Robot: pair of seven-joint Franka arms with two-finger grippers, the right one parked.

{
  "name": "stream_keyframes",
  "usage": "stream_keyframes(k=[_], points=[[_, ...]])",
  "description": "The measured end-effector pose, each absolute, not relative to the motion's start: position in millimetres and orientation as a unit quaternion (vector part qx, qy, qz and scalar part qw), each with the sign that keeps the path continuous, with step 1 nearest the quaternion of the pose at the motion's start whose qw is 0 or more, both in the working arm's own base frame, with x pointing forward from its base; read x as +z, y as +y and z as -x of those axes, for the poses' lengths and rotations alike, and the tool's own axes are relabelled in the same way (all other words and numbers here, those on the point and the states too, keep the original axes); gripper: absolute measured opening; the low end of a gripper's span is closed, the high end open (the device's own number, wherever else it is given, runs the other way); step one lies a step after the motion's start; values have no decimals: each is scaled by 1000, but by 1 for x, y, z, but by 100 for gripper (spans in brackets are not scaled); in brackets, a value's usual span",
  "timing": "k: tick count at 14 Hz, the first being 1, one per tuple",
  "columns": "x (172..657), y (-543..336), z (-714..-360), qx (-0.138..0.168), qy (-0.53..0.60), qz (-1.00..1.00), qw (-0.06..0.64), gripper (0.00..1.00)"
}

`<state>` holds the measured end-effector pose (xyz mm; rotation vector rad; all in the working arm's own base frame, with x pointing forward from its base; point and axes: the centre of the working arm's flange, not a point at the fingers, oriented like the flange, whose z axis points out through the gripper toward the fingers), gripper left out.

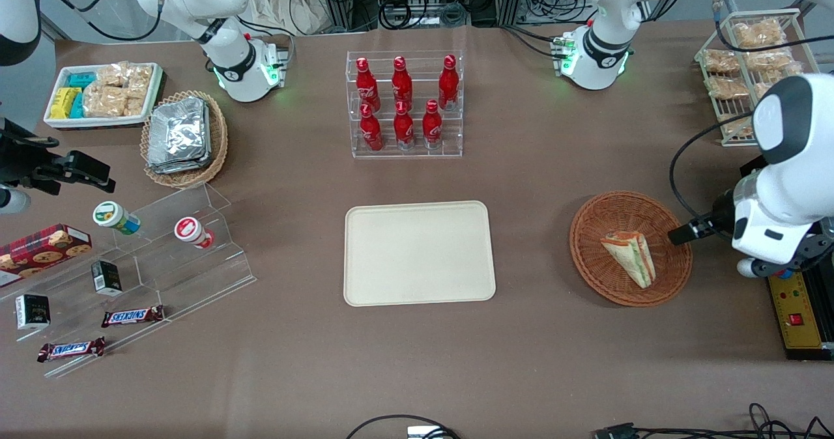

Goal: Place sandwich from basket to tray
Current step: 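Lower the open left gripper over the sandwich in the wicker basket, then close the left gripper on the sandwich and lift it from the basket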

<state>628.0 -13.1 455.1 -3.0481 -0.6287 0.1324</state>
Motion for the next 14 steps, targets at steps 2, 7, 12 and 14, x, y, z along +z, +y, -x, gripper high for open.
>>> stream_keyframes(k=[2,7,12,14], points=[[418,-2,-627,38,-220,975,10,100],[334,-3,-603,30,-237,971,-9,100],[266,-7,-567,-2,-249,968,-28,100],[249,-7,-560,-3,-251,968,-29,99]])
